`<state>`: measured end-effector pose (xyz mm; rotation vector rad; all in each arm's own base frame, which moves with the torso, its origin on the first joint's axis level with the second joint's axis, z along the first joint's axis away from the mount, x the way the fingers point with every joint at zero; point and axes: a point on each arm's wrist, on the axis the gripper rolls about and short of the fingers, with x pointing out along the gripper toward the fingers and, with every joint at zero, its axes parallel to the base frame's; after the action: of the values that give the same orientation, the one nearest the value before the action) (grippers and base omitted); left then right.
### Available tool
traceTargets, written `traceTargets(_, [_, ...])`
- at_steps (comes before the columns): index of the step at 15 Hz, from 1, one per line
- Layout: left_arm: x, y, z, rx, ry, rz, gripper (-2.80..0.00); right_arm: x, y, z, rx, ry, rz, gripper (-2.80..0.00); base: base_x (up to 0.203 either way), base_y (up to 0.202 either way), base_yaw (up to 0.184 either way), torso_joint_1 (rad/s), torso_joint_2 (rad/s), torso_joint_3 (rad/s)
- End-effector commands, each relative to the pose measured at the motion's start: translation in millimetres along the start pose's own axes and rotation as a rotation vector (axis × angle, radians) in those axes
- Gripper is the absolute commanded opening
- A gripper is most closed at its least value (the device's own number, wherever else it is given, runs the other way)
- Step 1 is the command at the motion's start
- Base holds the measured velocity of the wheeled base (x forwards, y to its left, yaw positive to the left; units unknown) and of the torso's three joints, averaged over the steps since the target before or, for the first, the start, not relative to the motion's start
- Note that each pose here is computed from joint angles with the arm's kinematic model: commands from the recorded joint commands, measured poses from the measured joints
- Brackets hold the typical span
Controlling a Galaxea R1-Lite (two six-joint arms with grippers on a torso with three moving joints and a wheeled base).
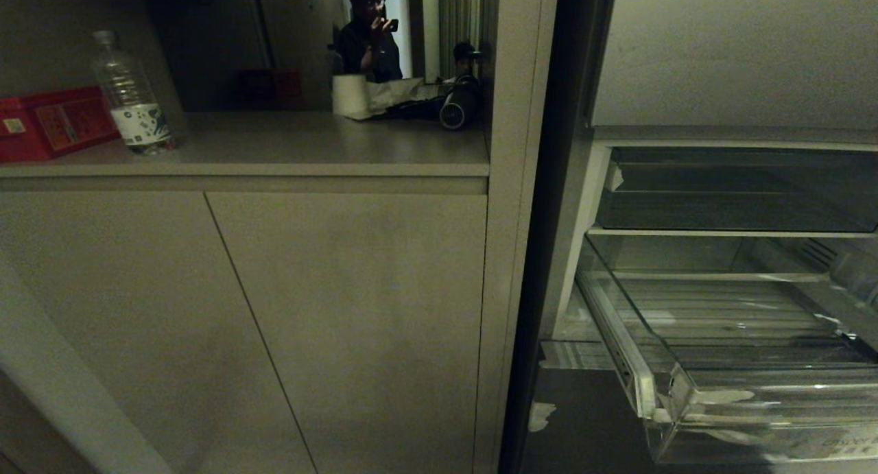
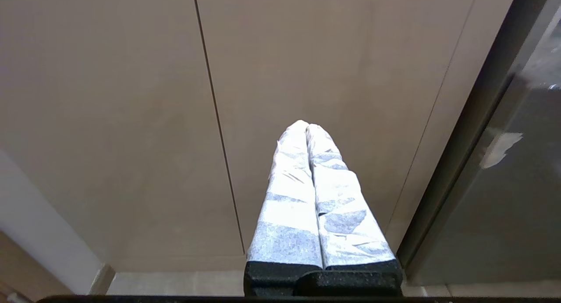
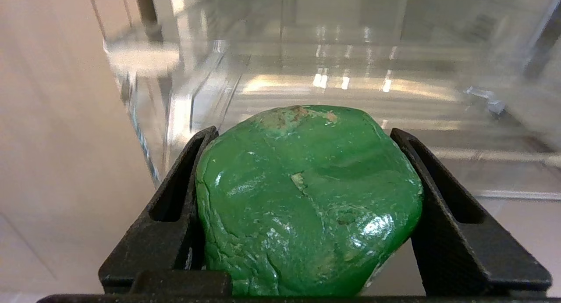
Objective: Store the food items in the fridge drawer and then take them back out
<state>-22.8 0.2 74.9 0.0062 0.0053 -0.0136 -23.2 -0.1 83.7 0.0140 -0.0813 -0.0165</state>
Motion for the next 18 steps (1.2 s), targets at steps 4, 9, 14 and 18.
traceTargets(4, [0.1,0.0,0.0,0.000,0.002,0.000,-2.80,1.7,-0.1,-8.6,0.000,0.029,0.000,-2.80,0.000,0.000,0.000,0.229,-0.53,-0.306])
traceTargets(9, [0.1,0.0,0.1,0.000,0.001,0.000,-2.80,1.7,-0.1,-8.6,0.000,0.029,0.000,-2.80,0.000,0.000,0.000,0.221,-0.49,-0.276])
traceTargets(14, [0.1,0.0,0.1,-0.001,0.001,0.000,-2.80,1.7,-0.1,-8.8,0.000,0.031,0.000,-2.80,0.000,0.000,0.000,0.164,-0.35,-0.189])
traceTargets(18, [0.1,0.0,0.0,0.000,0.001,0.000,-2.80,5.0,0.0,-8.0,-0.001,0.072,-0.003,-2.80,0.000,0.000,0.000,0.072,-0.16,-0.085])
